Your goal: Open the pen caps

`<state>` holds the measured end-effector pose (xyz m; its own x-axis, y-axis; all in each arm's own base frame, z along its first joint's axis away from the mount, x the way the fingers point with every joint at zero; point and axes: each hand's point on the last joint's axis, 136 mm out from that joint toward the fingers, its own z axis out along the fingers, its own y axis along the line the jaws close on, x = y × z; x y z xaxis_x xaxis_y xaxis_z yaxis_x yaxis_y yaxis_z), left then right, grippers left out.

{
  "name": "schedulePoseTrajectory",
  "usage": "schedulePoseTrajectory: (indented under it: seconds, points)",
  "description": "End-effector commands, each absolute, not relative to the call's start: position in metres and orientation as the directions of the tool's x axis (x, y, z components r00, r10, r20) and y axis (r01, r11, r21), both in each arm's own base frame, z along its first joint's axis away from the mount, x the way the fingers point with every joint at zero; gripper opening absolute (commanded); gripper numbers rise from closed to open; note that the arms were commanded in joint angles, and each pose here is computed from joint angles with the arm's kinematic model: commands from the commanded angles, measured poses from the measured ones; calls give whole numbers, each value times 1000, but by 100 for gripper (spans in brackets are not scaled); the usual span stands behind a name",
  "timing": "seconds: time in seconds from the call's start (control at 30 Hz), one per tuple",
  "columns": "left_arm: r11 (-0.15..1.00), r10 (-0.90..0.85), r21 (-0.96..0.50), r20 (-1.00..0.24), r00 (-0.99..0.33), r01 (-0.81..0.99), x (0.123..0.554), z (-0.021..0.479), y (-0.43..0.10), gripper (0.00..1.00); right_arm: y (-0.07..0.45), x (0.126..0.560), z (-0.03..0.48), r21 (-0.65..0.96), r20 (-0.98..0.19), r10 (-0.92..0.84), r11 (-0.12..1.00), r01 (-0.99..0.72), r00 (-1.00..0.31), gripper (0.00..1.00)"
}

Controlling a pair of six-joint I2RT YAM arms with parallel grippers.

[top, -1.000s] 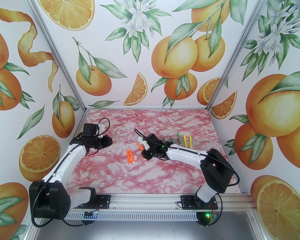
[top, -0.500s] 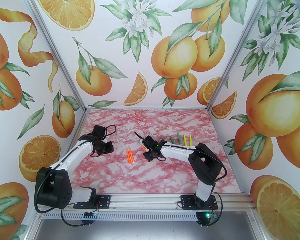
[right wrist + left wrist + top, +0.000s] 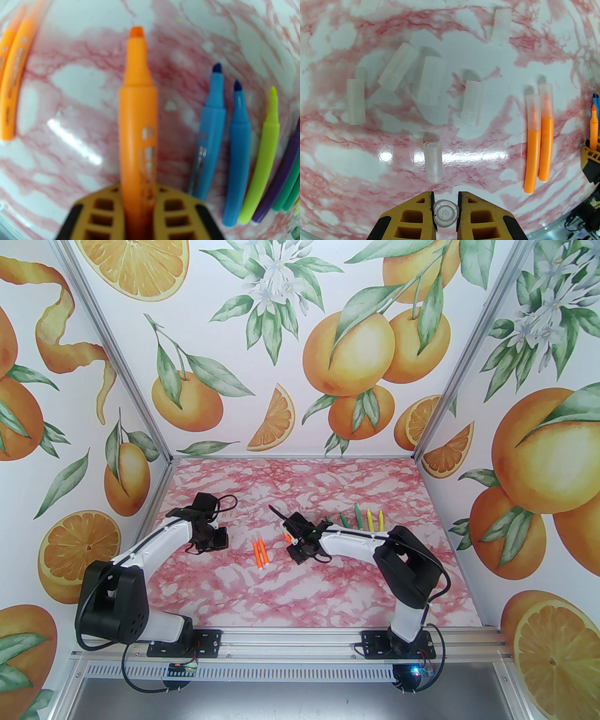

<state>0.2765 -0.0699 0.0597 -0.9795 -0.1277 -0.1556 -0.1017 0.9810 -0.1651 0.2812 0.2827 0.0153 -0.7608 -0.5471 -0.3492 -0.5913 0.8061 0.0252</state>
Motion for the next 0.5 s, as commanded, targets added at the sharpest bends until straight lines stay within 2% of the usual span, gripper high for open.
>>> schedulePoseTrajectory:
  seconds: [0.0, 0.07, 0.2, 0.47]
  points:
    - [987, -123, -124, -154, -980, -105, 280, 55, -66, 0, 281, 286, 15, 3, -344, -544, 815, -580, -766, 21]
    - [990, -140, -57, -148, -979, -133, 283, 47, -54, 0, 282, 285, 18, 4, -350, -547, 811, -585, -761, 22]
    - [985, -163, -83, -134, -978, -153, 286, 34, -59, 0, 281, 284, 20, 6, -353, -555, 804, -595, -753, 24]
    - [984, -178, -37, -133, -975, -174, 284, 24, -51, 0, 278, 285, 19, 11, -351, -555, 803, -596, -754, 26]
